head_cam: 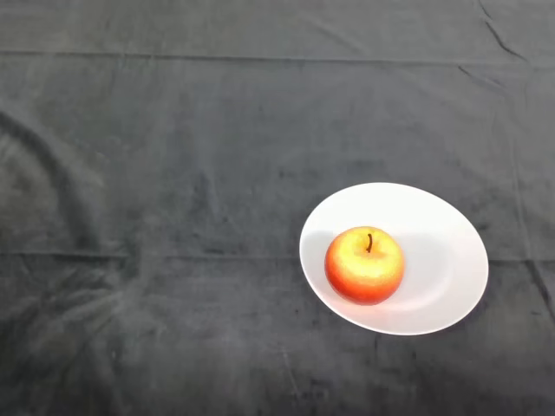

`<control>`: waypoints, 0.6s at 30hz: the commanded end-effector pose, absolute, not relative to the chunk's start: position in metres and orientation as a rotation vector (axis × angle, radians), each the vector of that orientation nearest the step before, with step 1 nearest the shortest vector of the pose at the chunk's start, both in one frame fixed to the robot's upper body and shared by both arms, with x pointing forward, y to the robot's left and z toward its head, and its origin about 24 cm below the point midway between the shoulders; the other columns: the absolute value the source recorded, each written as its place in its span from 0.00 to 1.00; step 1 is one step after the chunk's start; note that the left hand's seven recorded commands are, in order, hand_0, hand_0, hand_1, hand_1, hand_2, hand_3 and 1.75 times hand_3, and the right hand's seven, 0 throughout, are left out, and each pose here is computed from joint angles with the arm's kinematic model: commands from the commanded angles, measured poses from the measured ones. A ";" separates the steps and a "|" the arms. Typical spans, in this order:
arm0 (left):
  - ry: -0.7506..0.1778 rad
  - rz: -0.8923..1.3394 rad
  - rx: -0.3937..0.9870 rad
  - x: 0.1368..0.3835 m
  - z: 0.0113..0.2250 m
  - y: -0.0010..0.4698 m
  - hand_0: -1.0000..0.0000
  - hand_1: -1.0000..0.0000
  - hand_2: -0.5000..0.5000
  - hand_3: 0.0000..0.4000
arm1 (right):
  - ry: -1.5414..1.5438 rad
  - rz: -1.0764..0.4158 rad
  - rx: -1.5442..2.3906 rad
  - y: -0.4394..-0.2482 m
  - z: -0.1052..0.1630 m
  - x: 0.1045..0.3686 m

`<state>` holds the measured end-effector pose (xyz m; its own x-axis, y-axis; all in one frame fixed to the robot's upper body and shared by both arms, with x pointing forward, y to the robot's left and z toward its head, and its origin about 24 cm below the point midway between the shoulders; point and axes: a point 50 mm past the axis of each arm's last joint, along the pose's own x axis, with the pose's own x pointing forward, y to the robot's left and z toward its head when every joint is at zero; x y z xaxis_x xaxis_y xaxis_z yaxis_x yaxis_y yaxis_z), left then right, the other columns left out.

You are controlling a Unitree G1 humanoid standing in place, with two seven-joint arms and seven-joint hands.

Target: Move the apple to the plate

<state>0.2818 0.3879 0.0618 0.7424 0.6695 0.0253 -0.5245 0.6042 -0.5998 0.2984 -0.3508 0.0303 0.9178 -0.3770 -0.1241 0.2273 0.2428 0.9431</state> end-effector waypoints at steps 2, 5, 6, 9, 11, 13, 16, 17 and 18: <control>-0.244 0.733 -0.583 0.273 0.063 0.400 1.00 1.00 0.50 0.00 | -0.174 -0.419 1.245 -0.359 0.039 0.299; -0.243 0.732 -0.580 0.273 0.063 0.400 1.00 1.00 0.50 0.00 | -0.174 -0.419 1.245 -0.359 0.039 0.299; -0.242 0.732 -0.579 0.273 0.063 0.400 1.00 1.00 0.50 0.00 | -0.174 -0.419 1.245 -0.359 0.039 0.299; -0.241 0.731 -0.576 0.273 0.063 0.400 1.00 1.00 0.50 0.00 | -0.174 -0.419 1.245 -0.359 0.039 0.299; -0.241 0.731 -0.574 0.273 0.063 0.400 1.00 1.00 0.50 0.00 | -0.174 -0.419 1.245 -0.359 0.039 0.299; -0.240 0.731 -0.572 0.273 0.063 0.399 1.00 1.00 0.50 0.00 | -0.174 -0.419 1.245 -0.359 0.039 0.299; -0.240 0.731 -0.570 0.273 0.063 0.400 1.00 1.00 0.50 0.00 | -0.174 -0.419 1.245 -0.359 0.039 0.299; -0.240 0.731 -0.569 0.273 0.063 0.400 1.00 1.00 0.50 0.00 | -0.174 -0.419 1.245 -0.359 0.039 0.299; -0.240 0.731 -0.568 0.273 0.063 0.399 1.00 1.00 0.50 0.00 | -0.174 -0.419 1.245 -0.359 0.039 0.299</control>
<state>0.2818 0.3880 0.0619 0.7444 0.6672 0.0254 -0.5284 0.6120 -0.5885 0.2984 -0.3508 0.0303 0.9178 -0.3770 -0.1242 0.2273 0.2428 0.9431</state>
